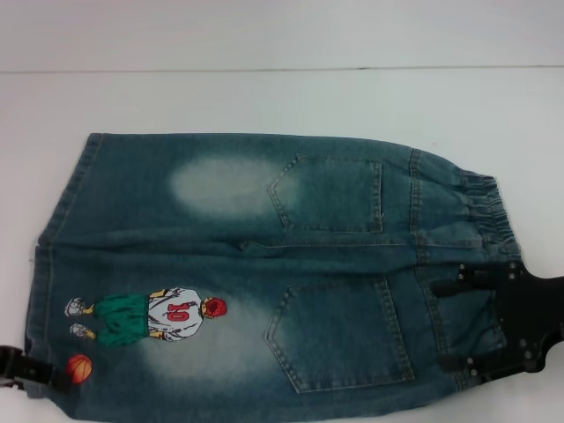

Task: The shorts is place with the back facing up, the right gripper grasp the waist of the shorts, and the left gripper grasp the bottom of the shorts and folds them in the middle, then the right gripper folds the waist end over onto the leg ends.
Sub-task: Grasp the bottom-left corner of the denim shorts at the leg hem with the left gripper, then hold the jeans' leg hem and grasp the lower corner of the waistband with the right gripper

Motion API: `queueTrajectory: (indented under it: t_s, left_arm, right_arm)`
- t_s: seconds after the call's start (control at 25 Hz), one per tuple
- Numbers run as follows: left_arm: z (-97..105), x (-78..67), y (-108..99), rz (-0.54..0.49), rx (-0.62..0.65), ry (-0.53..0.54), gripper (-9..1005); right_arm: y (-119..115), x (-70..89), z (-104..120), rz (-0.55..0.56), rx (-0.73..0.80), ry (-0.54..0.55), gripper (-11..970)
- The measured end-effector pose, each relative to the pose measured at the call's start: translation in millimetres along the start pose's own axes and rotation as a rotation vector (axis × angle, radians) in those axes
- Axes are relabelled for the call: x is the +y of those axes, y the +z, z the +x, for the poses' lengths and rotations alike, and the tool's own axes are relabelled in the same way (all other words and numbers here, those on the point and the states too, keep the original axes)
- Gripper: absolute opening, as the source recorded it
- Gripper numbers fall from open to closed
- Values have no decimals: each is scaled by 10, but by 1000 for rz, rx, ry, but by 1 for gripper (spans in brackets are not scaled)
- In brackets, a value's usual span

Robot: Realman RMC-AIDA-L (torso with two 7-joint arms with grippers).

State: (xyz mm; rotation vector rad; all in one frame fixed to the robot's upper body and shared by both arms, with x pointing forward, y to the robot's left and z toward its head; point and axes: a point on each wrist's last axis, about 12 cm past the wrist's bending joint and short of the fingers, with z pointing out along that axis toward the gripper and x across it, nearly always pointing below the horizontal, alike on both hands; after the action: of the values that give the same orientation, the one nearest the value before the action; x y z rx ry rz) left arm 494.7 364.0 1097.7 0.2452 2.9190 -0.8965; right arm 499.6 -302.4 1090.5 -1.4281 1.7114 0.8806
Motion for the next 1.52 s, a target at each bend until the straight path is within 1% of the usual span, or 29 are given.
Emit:
queueTrajectory:
  t_s: [0.12, 0.56, 0.68, 0.72, 0.76, 0.84, 0.92, 1.08, 1.24, 1.36, 1.52]
  left_arm:
    - [-34, -4, 14, -8, -2, 1, 567]
    - [-59, -12, -27, -11, -3, -2, 315]
    - [-57, -11, -32, -12, -2, -2, 179]
    - [-57, -12, -32, -12, -1, -1, 134]
    - [-58, -13, -32, -12, 0, 0, 89]
    - [-71, -20, -38, -12, 1, 5, 84]
    - [-83, -27, -44, -11, 2, 10, 79]
    - [-103, -43, -36, -16, 14, 27, 74]
    - [-114, -54, -22, -23, 28, 38, 74]
    - [-113, -54, -22, -23, 29, 39, 74]
    - [-111, -54, -19, -23, 31, 40, 74]
  right_arm:
    - [6, 0, 3, 2, 0, 2, 912]
    - [12, -21, -12, 6, 1, 5, 911]
    - [4, -27, -11, 14, -1, 19, 912]
    - [-37, -59, -21, 38, 8, 70, 912]
    - [-37, -59, -21, 38, 8, 70, 911]
    - [-123, -126, -60, 70, 38, 154, 908]
    - [-211, -189, -117, 90, 102, 230, 906]
    - [-311, -256, -212, 79, 320, 358, 903]
    - [-333, -279, -319, 24, 501, 423, 900]
    - [-367, -322, -378, 49, 605, 454, 898]
    - [-361, -339, -428, 54, 691, 485, 897]
